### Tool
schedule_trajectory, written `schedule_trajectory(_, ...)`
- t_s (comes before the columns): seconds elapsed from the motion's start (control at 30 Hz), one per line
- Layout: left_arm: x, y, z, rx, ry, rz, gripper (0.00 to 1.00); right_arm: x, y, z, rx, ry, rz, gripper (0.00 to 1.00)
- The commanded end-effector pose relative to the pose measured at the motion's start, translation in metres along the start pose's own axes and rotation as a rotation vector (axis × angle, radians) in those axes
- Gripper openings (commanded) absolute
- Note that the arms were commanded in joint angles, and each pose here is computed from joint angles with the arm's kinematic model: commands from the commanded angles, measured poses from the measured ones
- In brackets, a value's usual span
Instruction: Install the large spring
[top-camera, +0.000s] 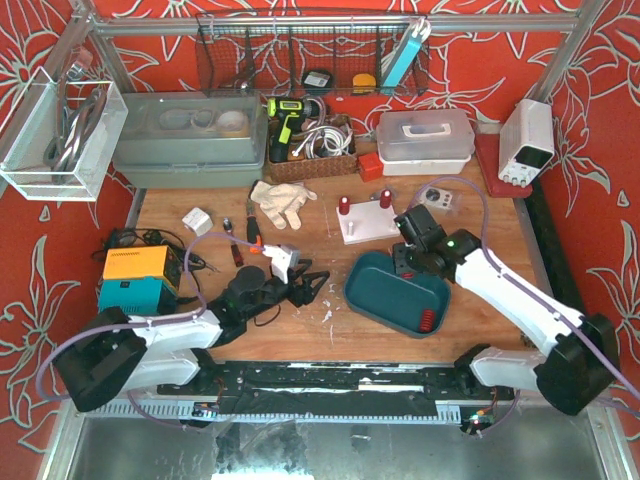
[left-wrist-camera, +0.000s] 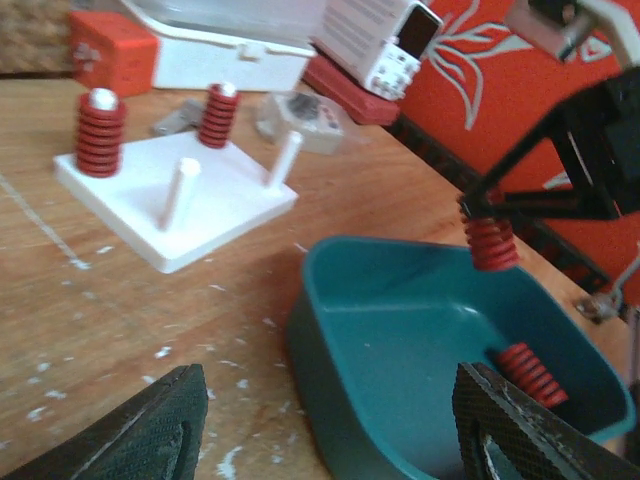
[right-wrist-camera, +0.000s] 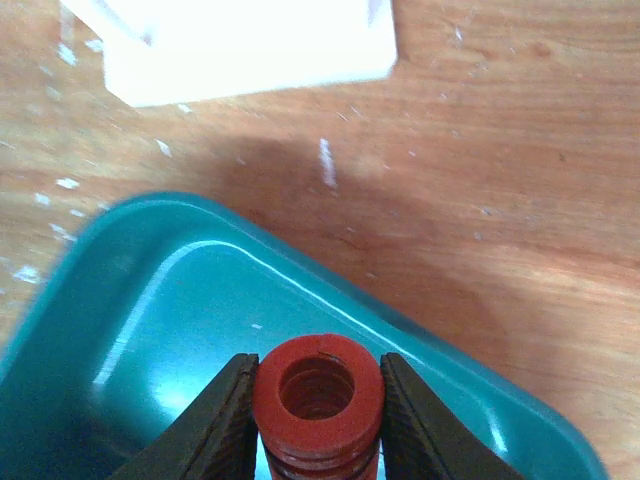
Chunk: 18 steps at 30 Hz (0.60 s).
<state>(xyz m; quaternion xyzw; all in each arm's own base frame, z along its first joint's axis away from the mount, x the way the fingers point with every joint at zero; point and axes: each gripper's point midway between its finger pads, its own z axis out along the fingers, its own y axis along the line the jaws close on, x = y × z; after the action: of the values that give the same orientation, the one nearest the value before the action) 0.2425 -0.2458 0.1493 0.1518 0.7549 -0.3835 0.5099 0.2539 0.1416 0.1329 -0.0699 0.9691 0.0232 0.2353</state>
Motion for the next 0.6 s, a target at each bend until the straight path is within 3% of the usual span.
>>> schedule_trajectory(0.0,-0.013,-0.039,0.009,0.162,-0.014,0.044,0.68,-0.017,0.026,-0.022,-0.174,-0.132,0.127,0.02)
schedule_trajectory(0.23,-0.006,-0.069,0.010,0.263,-0.007,0.100,0.74,-0.034,0.071,-0.053,-0.424,-0.309,0.172,0.01)
schedule_trajectory(0.57,0.000,-0.072,0.016,0.274,0.020,0.097,0.78,-0.029,0.134,-0.073,-0.564,-0.346,0.108,0.00)
